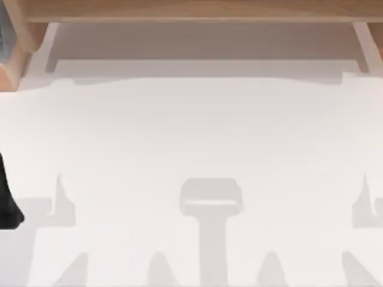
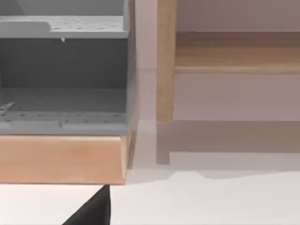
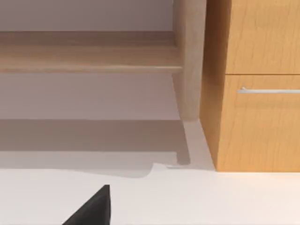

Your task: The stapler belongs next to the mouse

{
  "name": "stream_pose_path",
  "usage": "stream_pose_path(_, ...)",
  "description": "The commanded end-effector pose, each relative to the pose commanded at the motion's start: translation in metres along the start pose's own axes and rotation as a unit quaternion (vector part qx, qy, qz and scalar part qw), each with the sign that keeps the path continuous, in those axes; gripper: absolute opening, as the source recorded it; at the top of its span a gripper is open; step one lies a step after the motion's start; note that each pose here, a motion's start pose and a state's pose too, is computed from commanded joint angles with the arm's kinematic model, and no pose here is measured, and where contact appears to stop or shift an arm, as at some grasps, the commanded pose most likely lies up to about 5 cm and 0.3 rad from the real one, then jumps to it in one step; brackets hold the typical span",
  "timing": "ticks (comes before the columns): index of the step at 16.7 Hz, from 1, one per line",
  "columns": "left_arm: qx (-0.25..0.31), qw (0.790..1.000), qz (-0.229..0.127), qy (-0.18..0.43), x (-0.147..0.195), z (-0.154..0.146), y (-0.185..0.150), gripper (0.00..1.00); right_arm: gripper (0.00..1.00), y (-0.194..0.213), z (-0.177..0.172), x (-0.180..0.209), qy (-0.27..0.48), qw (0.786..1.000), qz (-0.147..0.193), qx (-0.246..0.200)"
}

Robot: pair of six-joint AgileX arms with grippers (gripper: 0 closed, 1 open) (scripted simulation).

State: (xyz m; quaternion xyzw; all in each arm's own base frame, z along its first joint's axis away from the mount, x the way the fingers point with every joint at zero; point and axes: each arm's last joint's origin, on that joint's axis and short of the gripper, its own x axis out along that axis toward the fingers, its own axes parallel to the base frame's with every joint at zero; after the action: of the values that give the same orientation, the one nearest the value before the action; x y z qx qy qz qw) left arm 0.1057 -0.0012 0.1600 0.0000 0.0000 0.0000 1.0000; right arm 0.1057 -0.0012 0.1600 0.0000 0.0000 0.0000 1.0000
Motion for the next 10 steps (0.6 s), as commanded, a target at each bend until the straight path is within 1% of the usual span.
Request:
stream_pose_path(3,-0.002,1.000,0.002,0.008,0.000,0.001,0.000,1.00,1.00,0.000,0.000,0.000,0.000,1.000,0.000,0.000)
stream_pose_path(5,-0.011,0.999,0.009,0.043,0.001,0.004,0.002,1.00,1.00,0.000,0.000,0.000,0.000,1.000,0.000,0.000)
stream_pose_path(6,-0.018,0.997,0.014,0.071,0.003,0.006,0.003,1.00,1.00,0.000,0.000,0.000,0.000,1.000,0.000,0.000)
stream_pose_path(8,-0.035,0.988,0.029,0.145,0.007,0.010,0.005,1.00,1.00,0.000,0.000,0.000,0.000,1.000,0.000,0.000)
stream_pose_path(10,-0.057,0.968,0.048,0.240,0.014,0.011,0.009,1.00,1.00,0.000,0.000,0.000,0.000,1.000,0.000,0.000)
